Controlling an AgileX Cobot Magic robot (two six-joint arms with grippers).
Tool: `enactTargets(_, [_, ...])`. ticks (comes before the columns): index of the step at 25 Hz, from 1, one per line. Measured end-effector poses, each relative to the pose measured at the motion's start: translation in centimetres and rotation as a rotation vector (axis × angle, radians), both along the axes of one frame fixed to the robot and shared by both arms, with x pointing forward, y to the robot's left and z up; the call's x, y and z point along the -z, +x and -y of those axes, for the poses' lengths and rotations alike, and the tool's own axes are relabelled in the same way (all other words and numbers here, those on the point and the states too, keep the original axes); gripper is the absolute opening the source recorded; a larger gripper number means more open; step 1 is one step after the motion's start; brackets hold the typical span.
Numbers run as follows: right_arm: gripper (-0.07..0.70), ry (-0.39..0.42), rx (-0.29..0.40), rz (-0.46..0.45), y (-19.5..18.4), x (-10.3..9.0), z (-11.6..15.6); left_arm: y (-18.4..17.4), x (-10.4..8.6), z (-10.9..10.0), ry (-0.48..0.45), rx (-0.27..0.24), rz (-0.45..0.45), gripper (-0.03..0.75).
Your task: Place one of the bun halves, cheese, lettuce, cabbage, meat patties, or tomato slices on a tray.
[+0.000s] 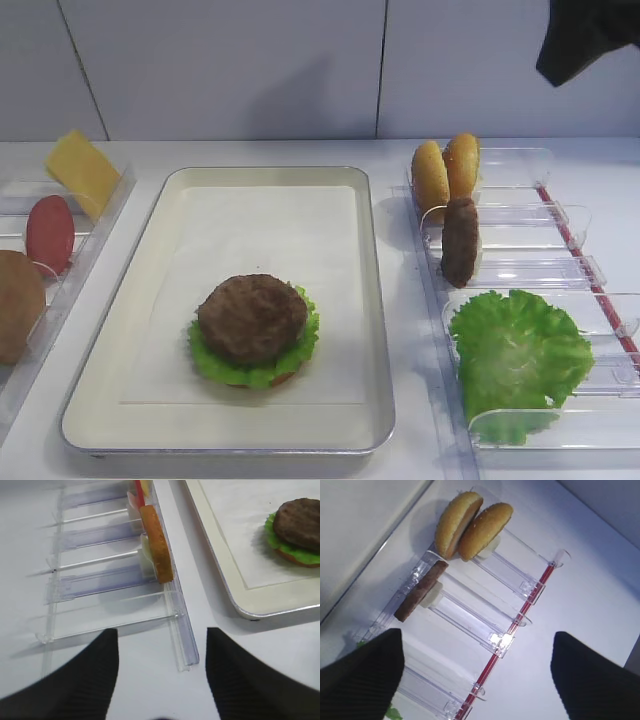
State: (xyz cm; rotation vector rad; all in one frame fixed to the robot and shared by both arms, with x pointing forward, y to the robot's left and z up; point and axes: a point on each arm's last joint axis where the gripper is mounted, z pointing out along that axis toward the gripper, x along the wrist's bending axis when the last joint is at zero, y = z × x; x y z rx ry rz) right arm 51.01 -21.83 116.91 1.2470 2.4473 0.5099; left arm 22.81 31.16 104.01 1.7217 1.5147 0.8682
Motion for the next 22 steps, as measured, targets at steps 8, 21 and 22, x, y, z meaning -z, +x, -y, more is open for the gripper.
enactTargets(8, [0.598, 0.120, -0.005, 0.084, -8.6, -2.1, 1.7, 0.0, 0.0, 0.0, 0.000, 0.000, 0.000, 0.384])
enactTargets(21, [0.595, 0.269, 0.058, 0.156, -22.9, 6.7, 5.2, 0.0, 0.0, 0.0, 0.000, 0.000, 0.000, 0.384])
enactTargets(22, [0.595, 0.275, 0.059, 0.169, -23.5, 7.3, 5.4, 0.0, 0.0, 0.0, 0.000, 0.000, 0.000, 0.384])
